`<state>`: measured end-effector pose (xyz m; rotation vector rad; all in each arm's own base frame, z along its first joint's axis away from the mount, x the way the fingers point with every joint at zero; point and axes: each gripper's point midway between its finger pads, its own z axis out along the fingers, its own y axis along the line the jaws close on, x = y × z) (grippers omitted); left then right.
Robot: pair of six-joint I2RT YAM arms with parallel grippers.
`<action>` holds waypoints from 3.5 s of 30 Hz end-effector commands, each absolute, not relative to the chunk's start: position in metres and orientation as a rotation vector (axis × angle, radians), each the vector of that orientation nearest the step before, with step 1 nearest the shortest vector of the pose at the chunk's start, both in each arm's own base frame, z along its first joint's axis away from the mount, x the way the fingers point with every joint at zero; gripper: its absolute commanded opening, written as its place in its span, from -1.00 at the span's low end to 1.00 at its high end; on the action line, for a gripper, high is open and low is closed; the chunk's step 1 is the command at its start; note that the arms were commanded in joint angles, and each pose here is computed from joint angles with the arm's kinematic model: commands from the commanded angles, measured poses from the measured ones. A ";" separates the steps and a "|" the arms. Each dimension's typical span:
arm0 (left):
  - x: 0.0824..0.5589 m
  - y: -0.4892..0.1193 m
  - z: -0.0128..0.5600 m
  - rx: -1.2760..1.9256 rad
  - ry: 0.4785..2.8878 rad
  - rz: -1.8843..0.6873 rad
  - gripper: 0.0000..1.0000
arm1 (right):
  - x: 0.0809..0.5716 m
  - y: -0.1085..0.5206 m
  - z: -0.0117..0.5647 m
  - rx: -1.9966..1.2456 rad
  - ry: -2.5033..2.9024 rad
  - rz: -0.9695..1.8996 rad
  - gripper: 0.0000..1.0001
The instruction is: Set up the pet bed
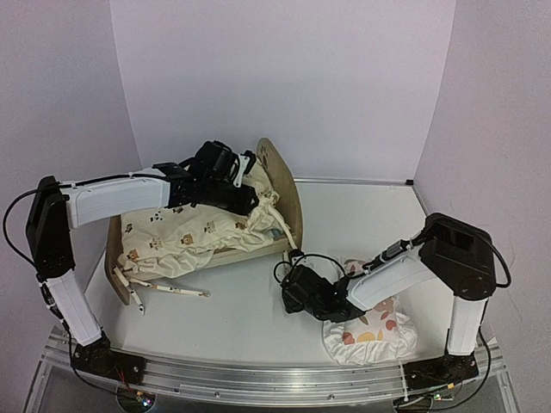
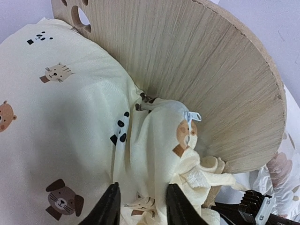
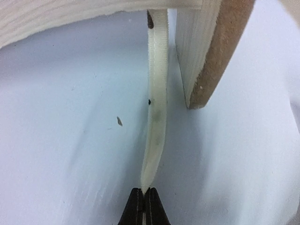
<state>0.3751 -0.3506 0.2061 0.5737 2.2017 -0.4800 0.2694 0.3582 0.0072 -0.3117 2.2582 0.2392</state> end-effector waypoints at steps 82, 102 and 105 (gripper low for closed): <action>0.133 -0.448 0.086 0.499 2.136 -1.648 -1.00 | 0.151 0.298 0.098 -0.794 2.446 0.593 0.96; 0.143 -0.449 0.071 0.552 2.182 -1.484 -1.00 | 0.198 0.255 0.142 -0.583 2.260 0.288 0.84; 0.143 -0.453 0.075 0.560 2.175 -1.499 -1.00 | 0.218 0.267 0.131 -0.578 2.225 0.177 0.61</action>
